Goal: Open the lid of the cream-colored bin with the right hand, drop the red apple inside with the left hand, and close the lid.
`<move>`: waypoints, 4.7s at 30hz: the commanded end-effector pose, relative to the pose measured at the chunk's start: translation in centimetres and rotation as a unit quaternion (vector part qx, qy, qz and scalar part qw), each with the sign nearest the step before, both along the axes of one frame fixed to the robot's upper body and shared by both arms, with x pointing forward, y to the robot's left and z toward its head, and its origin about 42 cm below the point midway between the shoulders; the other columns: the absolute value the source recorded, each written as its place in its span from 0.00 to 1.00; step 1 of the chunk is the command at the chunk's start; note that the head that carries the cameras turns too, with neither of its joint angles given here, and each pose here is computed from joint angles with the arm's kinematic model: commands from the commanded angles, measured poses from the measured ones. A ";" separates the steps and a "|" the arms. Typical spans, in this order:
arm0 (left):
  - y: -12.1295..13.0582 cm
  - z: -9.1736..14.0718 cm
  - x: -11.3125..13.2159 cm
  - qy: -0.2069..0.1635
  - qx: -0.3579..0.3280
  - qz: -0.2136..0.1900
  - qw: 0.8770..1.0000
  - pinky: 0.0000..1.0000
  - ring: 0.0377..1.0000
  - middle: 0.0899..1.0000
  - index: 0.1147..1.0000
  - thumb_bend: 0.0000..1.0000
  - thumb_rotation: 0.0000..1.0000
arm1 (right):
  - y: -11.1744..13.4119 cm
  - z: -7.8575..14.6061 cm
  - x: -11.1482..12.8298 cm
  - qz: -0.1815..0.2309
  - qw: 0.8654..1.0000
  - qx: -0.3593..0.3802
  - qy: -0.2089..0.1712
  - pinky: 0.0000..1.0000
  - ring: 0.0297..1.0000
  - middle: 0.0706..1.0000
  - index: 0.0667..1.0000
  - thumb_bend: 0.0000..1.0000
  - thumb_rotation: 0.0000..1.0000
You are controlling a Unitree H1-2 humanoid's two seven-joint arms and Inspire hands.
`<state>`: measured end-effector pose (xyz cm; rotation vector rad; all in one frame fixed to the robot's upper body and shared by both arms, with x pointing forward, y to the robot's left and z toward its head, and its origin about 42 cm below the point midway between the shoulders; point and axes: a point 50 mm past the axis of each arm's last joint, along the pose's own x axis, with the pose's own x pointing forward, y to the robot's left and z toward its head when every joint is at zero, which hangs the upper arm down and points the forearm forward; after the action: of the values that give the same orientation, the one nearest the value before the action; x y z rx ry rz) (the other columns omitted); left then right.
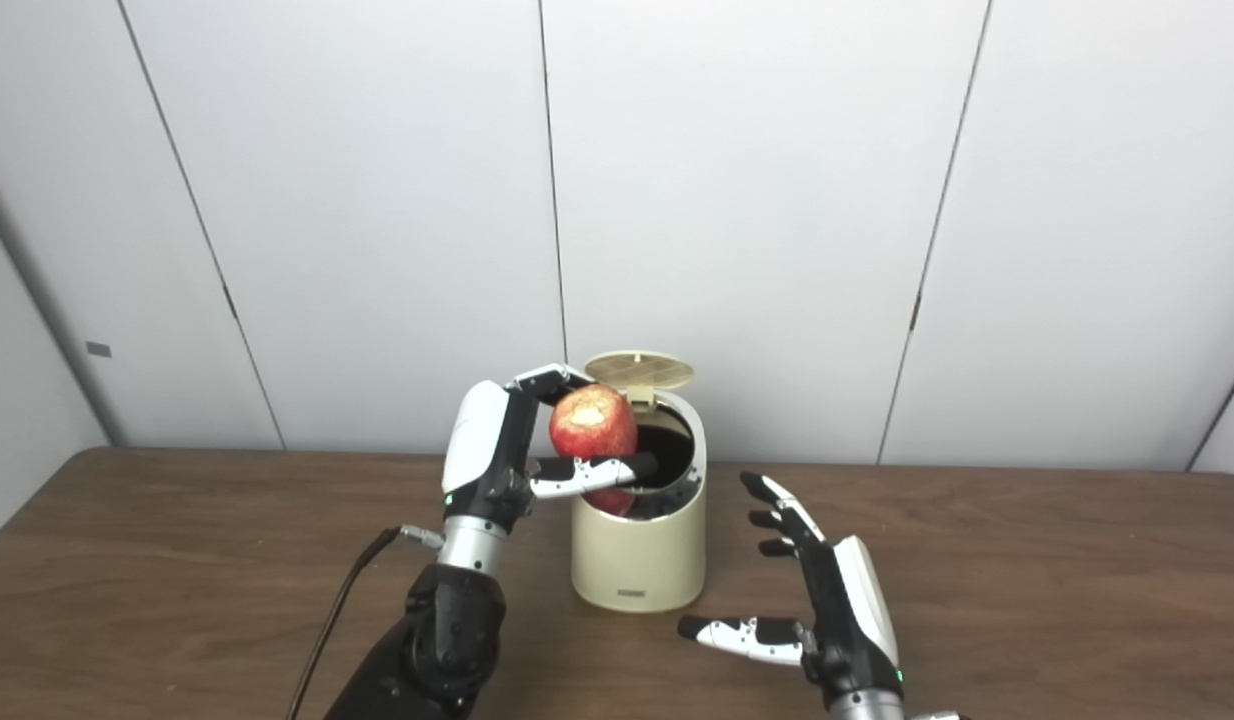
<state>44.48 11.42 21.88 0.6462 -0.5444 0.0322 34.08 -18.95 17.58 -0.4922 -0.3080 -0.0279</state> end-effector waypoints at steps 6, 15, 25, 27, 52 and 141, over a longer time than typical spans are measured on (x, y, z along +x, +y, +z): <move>-1.6 1.4 0.2 -0.006 0.030 -0.023 0.999 0.77 0.71 0.63 0.54 0.74 0.13 | 0.6 2.0 0.4 0.001 0.999 0.004 -0.039 0.68 0.79 0.85 0.83 0.77 0.06; -1.3 1.4 0.2 -0.001 0.043 -0.025 0.999 0.79 0.72 0.66 0.63 0.90 0.17 | 0.7 2.1 0.4 0.002 0.999 0.008 -0.039 0.68 0.79 0.85 0.83 0.77 0.05; -1.0 1.4 0.2 0.002 0.045 -0.028 0.999 0.80 0.72 0.68 0.66 0.91 0.19 | 0.7 2.1 0.5 0.004 0.999 0.007 -0.041 0.68 0.78 0.84 0.83 0.78 0.04; -1.0 1.4 0.2 0.001 0.045 -0.028 0.999 0.80 0.72 0.68 0.66 0.91 0.19 | 0.8 2.1 0.5 0.002 0.999 0.006 -0.040 0.68 0.78 0.84 0.83 0.78 0.04; 1.8 -0.6 -0.3 -0.029 -0.060 -0.018 0.998 0.48 0.48 0.43 0.43 0.52 0.00 | 0.3 1.9 0.6 0.005 0.999 0.002 -0.036 0.67 0.78 0.85 0.83 0.77 0.04; 11.4 -11.6 -7.2 0.115 -0.197 -0.044 0.973 0.62 0.73 0.76 0.76 0.73 0.00 | 4.0 21.7 10.0 0.112 0.926 -0.327 -0.155 0.76 0.88 0.76 0.72 0.71 0.55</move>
<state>38.40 22.59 12.58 0.2395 -0.3889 -0.0225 44.25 -15.39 36.36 -1.1335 -0.5873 0.2740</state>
